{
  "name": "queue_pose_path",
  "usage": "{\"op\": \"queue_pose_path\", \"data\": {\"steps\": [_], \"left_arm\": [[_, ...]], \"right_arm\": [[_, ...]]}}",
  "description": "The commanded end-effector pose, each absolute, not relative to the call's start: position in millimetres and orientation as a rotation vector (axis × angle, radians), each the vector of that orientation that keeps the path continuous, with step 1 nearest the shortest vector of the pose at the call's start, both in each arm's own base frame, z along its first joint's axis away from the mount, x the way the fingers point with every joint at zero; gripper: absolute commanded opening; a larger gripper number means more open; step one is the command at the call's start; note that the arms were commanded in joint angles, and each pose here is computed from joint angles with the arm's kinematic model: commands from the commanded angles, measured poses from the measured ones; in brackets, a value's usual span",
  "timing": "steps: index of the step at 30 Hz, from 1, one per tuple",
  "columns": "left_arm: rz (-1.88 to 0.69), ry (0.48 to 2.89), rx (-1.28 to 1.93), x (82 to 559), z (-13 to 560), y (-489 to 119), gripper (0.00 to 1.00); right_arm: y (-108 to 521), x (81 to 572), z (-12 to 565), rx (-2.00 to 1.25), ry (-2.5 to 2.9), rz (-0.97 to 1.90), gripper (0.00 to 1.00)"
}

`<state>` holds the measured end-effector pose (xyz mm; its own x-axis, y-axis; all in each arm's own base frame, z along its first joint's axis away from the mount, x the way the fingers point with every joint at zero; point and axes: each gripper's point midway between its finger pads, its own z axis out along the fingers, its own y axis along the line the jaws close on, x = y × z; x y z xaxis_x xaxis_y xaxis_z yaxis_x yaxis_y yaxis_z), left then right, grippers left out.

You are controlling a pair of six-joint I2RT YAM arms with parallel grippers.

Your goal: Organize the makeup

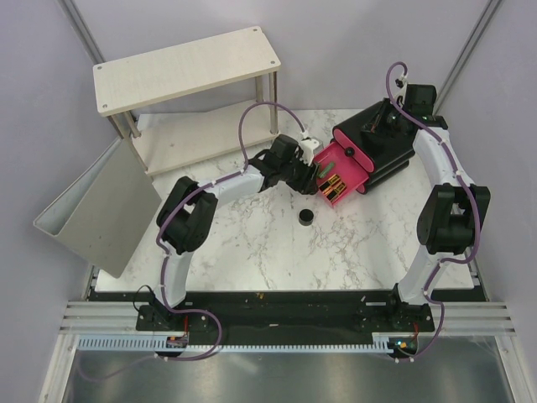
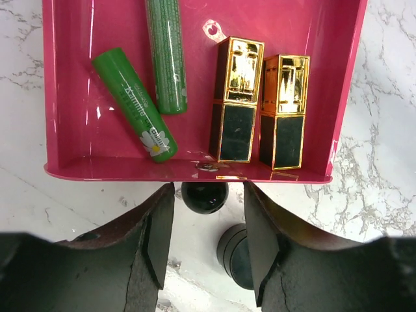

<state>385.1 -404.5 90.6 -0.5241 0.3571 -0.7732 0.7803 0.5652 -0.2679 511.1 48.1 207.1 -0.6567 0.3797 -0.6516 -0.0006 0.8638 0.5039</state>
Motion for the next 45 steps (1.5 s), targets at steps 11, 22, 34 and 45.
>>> {"op": "queue_pose_path", "data": {"steps": [11, 22, 34, 45], "left_arm": [[-0.791, 2.082, 1.013, 378, 74, -422, 0.54], [-0.654, 2.052, 0.928, 409, 86, -422, 0.07], [-0.679, 1.839, 0.882, 427, 167, -446, 0.02], [-0.801, 1.785, 0.809, 439, 188, -488, 0.02]], "right_arm": [[43, 488, 158, 0.348, 2.396, 0.572, 0.00], [44, 488, 157, 0.352, 2.399, 0.578, 0.00], [45, 488, 154, 0.355, 2.407, 0.585, 0.00], [45, 488, 152, 0.356, 2.406, 0.588, 0.00]]}}
